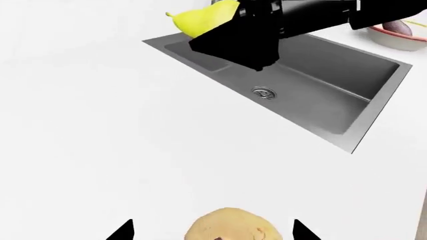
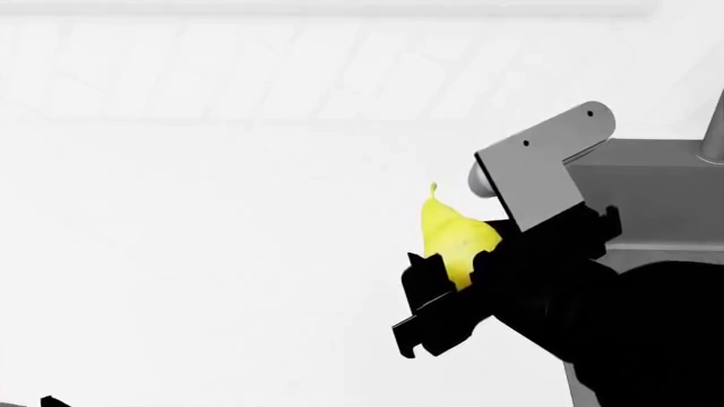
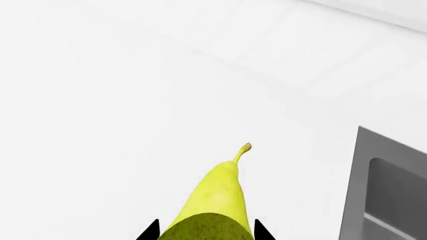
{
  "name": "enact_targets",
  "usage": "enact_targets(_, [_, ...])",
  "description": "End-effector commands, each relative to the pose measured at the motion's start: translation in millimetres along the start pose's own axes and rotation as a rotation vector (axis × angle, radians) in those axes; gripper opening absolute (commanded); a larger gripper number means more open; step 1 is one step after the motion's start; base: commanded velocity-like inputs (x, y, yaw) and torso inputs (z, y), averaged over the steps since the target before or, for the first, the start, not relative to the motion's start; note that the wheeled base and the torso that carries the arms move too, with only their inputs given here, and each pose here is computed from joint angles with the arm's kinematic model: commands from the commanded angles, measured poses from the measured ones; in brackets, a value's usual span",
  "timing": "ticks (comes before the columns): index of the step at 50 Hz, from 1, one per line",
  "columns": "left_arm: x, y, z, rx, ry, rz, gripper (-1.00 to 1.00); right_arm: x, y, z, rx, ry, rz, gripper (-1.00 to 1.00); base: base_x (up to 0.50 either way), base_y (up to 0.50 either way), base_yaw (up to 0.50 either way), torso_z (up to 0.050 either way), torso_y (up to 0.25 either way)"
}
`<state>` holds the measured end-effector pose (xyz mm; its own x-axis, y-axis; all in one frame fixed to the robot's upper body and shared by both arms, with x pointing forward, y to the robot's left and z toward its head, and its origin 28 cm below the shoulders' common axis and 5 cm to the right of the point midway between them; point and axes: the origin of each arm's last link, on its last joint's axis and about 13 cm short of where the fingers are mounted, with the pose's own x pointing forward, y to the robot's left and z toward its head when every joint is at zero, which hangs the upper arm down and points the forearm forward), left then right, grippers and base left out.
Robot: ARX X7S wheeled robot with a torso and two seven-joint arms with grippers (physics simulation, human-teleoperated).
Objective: There is a mixed pile of frozen fruits and vegetables on the counter. Locate all the frozen vegetables and place the items in a bowl on the counter. Take all the frozen fruits and defrost them in a running sink.
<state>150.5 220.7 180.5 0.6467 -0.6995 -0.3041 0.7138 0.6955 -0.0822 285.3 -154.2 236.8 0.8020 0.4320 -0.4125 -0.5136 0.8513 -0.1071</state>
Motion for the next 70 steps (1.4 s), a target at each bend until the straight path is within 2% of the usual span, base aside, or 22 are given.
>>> enact_targets(1, [4,-1.5,-7,0.013,0.035,-0.01,1.0,1,-0.5,-1,-0.007,-0.001,0.008,-1.0,0.0,0.0,0.0,0.0,0.0])
enact_targets(7, [9,-6.8,-6,0.027,0.042,-0.041,1.0,2,-0.7,-2,-0.007,0.003,0.007,-1.0,0.0,0.0,0.0,0.0,0.0])
enact_targets(19, [20,-5.6,-6,0.043,0.052,-0.047,1.0,6,0.2,-6,-0.004,0.006,0.015,-1.0,0.0,0.0,0.0,0.0,0.0])
enact_targets(44, [35,-4.1,-33,0.097,0.139,-0.029,1.0,8,1.0,-11,0.001,0.011,0.02,-1.0,0.0,0.0,0.0,0.0,0.0])
enact_targets(62, [38,-5.4,-34,0.08,0.146,-0.055,1.0,9,0.6,-16,0.011,0.014,0.021,-1.0,0.0,0.0,0.0,0.0,0.0])
enact_targets(63, [37,-5.7,-34,0.077,0.139,-0.054,-1.0,9,0.5,-16,0.011,0.015,0.02,-1.0,0.0,0.0,0.0,0.0,0.0])
enact_targets(70, [36,-6.5,-25,0.084,0.1,-0.04,-1.0,8,-0.1,-14,0.011,0.013,0.016,-1.0,0.0,0.0,0.0,0.0,0.0])
